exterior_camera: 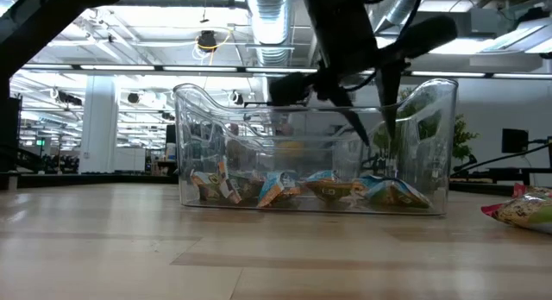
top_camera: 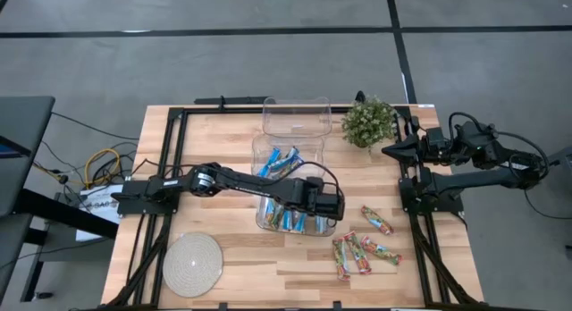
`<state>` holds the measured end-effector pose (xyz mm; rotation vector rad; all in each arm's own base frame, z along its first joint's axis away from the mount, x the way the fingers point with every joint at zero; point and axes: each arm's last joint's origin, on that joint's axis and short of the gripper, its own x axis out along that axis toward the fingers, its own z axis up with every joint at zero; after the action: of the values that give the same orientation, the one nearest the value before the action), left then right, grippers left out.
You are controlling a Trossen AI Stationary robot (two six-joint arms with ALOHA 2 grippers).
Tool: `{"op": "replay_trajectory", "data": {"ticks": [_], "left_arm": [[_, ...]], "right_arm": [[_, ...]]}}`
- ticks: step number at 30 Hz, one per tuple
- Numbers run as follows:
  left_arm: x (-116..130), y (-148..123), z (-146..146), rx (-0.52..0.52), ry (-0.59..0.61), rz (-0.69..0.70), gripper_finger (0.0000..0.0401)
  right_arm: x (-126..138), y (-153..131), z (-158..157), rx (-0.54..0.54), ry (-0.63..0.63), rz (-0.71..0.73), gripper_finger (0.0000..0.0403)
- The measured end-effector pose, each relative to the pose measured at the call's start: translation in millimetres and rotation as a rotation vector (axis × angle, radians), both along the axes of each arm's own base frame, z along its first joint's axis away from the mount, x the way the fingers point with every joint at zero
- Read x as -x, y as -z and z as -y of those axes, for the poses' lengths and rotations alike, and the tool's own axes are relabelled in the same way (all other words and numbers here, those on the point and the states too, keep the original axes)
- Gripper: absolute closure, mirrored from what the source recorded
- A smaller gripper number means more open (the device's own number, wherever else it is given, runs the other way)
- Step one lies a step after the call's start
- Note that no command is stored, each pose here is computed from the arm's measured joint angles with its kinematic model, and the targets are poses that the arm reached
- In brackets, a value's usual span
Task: Pick and place Granola Bars by type
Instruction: Put the red granola bar into the top transparent bin
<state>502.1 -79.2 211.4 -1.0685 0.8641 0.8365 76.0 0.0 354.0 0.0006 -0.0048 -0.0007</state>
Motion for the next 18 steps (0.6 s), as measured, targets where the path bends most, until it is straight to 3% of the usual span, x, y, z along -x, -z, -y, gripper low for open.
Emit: {"op": "replay_trajectory", "data": {"ticks": [18], "left_arm": [[11, -64, 0, -0.175, 0.152, 0.107, 0.0287]], "right_arm": [[0, 0, 0, 0.0, 0.0, 0.0, 0.0403]]}}
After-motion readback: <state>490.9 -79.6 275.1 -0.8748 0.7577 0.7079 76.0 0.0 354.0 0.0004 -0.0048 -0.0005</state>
